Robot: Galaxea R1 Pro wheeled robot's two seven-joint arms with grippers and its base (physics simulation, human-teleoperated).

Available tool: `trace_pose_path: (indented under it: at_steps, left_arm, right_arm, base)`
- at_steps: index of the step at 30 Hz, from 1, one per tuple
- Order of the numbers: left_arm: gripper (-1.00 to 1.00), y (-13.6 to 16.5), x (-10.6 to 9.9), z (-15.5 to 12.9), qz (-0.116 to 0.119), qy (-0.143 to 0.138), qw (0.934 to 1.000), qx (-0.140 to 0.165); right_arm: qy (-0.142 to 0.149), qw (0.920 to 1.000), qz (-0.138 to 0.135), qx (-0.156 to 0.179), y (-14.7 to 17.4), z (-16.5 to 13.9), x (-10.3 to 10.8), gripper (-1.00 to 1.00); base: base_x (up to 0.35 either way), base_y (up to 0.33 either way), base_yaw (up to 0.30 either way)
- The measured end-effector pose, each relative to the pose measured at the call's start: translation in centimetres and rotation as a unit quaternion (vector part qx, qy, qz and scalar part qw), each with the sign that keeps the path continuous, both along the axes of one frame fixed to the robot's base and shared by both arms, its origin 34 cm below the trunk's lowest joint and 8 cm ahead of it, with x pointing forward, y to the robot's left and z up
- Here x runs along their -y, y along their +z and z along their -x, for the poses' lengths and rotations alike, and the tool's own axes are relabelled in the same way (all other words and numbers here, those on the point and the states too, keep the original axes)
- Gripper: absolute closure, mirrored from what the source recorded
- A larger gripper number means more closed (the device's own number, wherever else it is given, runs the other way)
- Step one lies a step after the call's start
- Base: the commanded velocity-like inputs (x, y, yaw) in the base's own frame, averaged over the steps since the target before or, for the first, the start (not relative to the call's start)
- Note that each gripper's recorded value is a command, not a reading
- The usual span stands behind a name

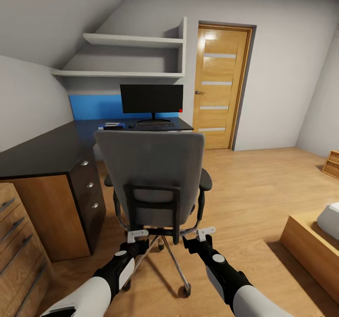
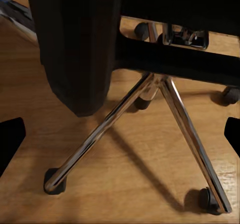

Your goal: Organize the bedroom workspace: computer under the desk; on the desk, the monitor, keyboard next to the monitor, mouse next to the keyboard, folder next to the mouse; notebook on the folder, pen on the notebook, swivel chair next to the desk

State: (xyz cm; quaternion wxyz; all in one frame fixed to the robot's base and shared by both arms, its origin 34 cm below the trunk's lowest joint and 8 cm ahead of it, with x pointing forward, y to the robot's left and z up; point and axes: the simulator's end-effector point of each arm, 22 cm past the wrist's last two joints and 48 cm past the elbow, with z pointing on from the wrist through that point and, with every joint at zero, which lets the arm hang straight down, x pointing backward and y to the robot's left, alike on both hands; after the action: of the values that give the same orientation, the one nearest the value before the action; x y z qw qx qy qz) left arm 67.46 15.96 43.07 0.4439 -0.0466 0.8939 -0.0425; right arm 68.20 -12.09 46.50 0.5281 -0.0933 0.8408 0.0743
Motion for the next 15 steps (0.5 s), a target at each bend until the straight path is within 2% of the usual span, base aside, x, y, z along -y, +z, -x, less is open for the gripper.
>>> trace_pose_path:
  at_steps: [7, 15]
  left_arm:
    - [-1.00, 0.03, 0.00, -0.02, 0.000, 0.000, 1.0000, 0.001]
    - [-1.00, -0.19, -0.06, 0.03, -0.001, 0.001, 1.0000, -0.001]
  right_arm:
    - [0.000, 1.0000, 0.000, 0.000, 0.01, 0.00, -0.01, -1.00]
    - [0.001, 1.0000, -0.001, 0.000, -0.15, 0.03, -0.12, -1.00]
  base:
    - [-0.050, 0.049, 0.013]
    - [-0.007, 0.013, 0.177]
